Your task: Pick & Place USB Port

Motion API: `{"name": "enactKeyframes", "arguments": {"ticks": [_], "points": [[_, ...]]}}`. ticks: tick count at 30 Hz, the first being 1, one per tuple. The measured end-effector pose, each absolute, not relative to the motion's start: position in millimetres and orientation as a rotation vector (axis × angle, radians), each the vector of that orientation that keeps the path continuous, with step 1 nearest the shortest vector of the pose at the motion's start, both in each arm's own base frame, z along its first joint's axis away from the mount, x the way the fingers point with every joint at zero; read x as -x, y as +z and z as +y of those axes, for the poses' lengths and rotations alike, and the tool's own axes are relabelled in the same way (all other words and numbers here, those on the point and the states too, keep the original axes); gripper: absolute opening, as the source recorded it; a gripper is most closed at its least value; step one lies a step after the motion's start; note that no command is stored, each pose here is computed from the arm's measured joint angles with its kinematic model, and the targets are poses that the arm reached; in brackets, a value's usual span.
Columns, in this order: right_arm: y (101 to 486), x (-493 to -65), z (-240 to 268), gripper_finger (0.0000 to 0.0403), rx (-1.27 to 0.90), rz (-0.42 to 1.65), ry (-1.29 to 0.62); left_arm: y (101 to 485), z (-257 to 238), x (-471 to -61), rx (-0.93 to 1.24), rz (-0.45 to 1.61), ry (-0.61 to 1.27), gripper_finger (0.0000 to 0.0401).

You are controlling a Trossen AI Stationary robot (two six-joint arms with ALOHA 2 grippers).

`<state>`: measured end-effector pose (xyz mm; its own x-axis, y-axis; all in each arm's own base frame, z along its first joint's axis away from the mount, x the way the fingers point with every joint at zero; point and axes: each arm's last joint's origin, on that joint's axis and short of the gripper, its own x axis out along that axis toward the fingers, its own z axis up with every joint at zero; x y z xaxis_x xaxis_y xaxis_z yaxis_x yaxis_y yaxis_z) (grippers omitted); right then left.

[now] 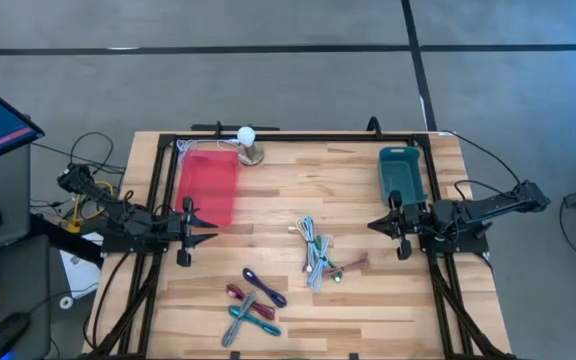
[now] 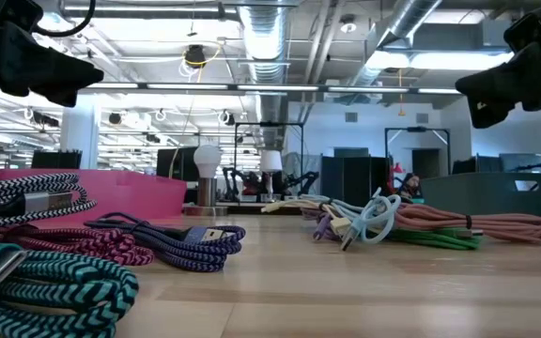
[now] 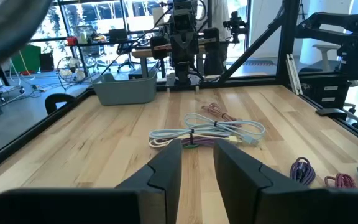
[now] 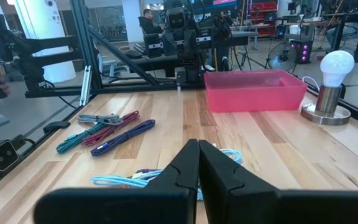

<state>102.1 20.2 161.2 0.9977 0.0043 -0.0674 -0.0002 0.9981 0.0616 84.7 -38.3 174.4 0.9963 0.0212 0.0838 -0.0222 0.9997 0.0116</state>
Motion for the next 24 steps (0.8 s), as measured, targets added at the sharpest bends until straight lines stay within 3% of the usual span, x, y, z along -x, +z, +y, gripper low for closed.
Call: {"name": "enactKeyframes", "arguments": {"ticks": [24], "points": [[161.5,-102.1,20.2,0.0003,-0.063,0.064,0.003,175.9,-38.3,-84.5,0.000,-0.097,0.022,0.0094]]}}
